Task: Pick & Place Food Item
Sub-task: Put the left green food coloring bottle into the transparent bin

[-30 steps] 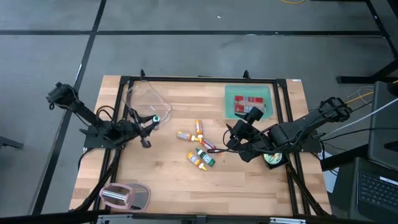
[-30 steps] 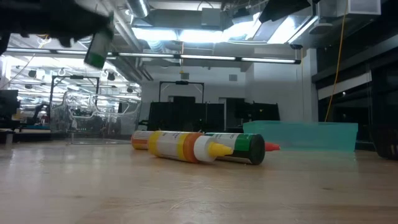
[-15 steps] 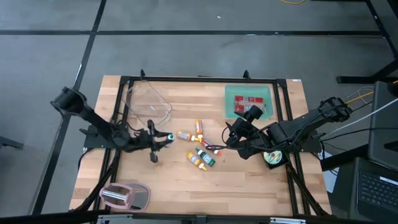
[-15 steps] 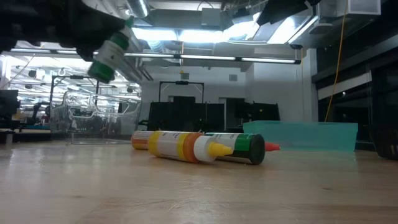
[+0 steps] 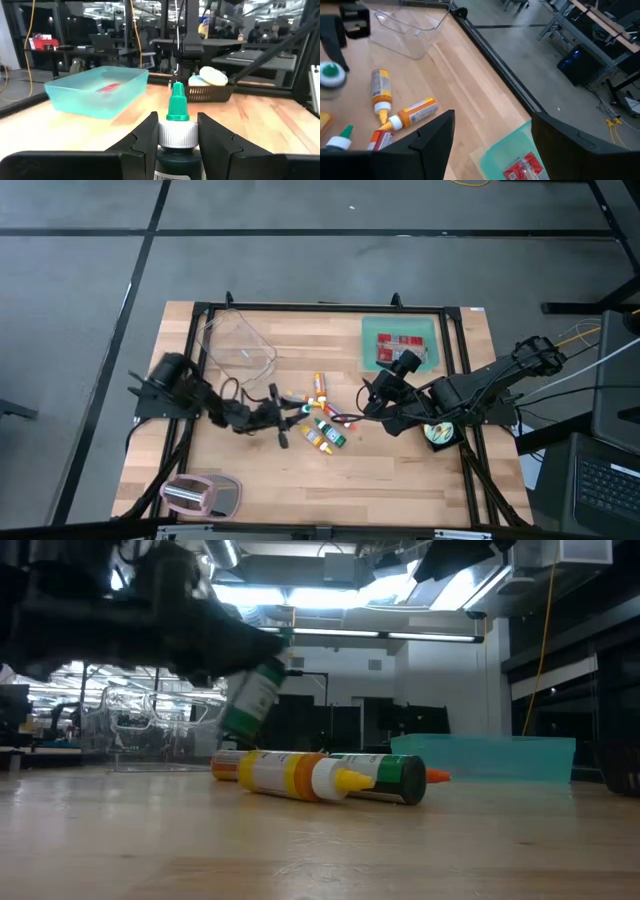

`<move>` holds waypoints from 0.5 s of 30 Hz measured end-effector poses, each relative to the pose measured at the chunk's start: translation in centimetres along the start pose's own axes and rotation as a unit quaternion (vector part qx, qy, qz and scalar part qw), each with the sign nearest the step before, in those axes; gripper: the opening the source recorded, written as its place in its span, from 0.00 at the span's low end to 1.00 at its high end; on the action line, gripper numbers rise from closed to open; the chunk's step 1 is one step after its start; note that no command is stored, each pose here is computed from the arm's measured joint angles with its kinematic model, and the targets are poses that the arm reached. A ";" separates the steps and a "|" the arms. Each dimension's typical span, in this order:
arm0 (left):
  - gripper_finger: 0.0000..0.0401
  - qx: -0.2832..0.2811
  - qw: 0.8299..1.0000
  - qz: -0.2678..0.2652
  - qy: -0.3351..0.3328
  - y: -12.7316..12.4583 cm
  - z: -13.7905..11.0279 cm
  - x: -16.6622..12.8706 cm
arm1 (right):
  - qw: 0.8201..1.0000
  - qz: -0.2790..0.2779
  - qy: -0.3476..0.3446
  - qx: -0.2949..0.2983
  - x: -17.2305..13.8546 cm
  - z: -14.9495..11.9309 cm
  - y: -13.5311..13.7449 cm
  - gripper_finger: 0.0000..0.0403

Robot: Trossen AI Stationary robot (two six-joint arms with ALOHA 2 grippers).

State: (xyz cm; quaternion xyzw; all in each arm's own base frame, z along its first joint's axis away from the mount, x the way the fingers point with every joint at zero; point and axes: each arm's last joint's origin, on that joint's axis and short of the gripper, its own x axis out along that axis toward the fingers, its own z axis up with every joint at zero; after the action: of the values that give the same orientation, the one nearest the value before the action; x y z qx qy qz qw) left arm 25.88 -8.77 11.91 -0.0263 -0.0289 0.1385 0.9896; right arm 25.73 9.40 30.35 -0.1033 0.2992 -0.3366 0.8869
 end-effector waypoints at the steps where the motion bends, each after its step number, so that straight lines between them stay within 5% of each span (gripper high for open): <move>1: 0.26 -0.001 1.000 0.001 0.000 -0.3 -0.3 0.5 | 1.000 0.003 0.002 0.000 0.0 0.0 0.0 0.64; 15: 0.26 0.016 1.000 0.013 -0.002 0.1 -1.2 3.0 | 1.000 0.005 0.004 -0.001 0.0 0.0 0.0 0.64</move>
State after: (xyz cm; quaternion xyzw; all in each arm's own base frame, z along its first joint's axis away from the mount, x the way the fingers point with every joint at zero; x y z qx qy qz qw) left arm 28.81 -7.94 10.85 -0.0103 -0.0283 0.1516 0.9880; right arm 25.71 9.41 30.32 -0.1017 0.3038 -0.3320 0.8872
